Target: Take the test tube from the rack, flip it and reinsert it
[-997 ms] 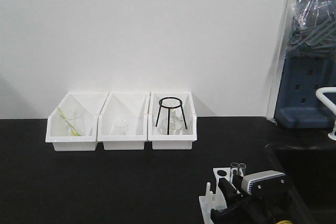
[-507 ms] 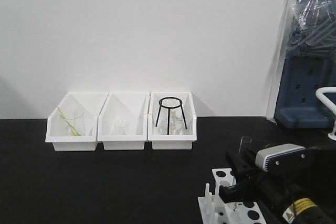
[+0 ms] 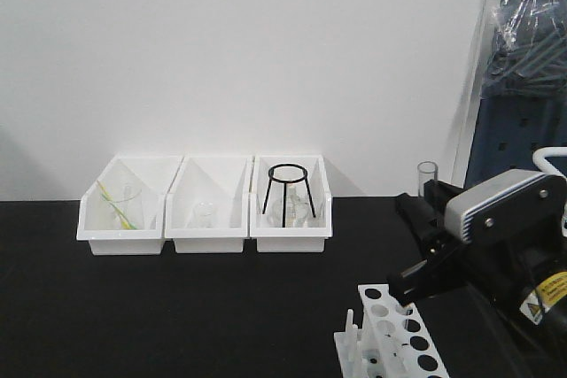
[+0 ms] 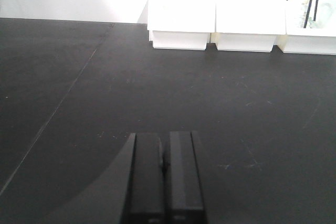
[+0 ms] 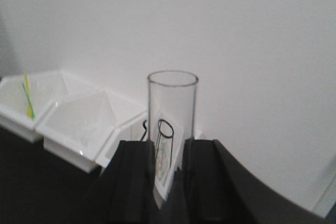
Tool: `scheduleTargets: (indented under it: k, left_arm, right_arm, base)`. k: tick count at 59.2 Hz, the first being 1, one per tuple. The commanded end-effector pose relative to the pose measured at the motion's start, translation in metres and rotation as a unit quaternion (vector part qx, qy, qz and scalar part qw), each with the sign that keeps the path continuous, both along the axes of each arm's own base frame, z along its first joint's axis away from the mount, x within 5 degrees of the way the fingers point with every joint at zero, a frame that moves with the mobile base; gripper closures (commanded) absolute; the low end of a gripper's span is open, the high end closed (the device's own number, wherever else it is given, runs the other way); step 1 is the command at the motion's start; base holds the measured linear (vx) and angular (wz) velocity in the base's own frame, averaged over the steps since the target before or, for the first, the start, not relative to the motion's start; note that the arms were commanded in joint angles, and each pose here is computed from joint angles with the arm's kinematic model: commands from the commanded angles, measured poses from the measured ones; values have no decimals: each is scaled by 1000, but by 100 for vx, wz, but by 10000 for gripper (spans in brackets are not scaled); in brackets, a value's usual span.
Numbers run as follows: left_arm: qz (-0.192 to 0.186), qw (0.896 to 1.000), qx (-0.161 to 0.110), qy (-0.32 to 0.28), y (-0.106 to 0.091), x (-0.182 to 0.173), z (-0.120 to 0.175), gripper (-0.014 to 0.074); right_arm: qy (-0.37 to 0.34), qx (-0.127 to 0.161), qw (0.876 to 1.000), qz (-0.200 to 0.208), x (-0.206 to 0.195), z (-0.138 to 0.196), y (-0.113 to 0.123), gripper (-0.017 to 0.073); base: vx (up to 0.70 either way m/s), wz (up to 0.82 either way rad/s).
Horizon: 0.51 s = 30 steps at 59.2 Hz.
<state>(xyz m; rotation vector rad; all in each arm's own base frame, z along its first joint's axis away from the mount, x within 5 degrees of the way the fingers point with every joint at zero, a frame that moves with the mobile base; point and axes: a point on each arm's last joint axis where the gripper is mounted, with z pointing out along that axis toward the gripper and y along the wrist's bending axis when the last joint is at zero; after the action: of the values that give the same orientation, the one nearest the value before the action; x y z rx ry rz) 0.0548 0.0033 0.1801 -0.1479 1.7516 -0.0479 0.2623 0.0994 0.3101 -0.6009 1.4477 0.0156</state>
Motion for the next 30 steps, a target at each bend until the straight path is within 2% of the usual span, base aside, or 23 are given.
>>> scheduleTargets:
  k: [1,3,5,8,12,16,20,24,27,29,30]
  left_arm:
    - [-4,999,-1,-44,-1,0,7,600]
    - [-4,999,-1,-44,-1,0,7,600]
    - [-4,999,-1,-44,-1,0,7,600]
    - [-4,999,-1,-44,-1,0,7,600]
    - [-4,999,-1,-44,-1,0,7,600]
    - [-4,999,-1,-44,-1,0,7,600]
    - [-4,999,-1,-44,-1,0,7,600]
    - [-4,999,-1,-44,-1,0,7,600]
    - [-4,999,-1,-44,-1,0,7,600]
    - [-4,999,-1,-44,-1,0,7,600]
    - [-4,999,-1,-44,-1,0,7,600]
  right_arm:
    - [-83,-161,983,23,-7,22,3,571]
    - [-89,-226,970,29,-8,20,3,571]
    - [-97,-275,956,35,-9,19,2,571]
    - [-108,-352,929,40,-11,17,1,570]
    - [-120,-418,899,43,-14,16,-2,568]
    - [-124,-453,882,43,-15,16,-4,568]
    - [-125,-466,875,42,-16,17,-5,568]
    - [-120,-455,881,38,-17,17,-5,568]
    - [-109,-423,899,31,-16,18,-6,568]
    - [-93,-370,924,20,-16,20,-6,568]
    - [-79,-330,941,11,-15,21,-7,568]
  base:
    - [0,0]
    - [0,0]
    - [0,0]
    - [0,0]
    - [0,0]
    - [0,0]
    - [0,0]
    - [0,0]
    - [0,0]
    - [0,0]
    - [0,0]
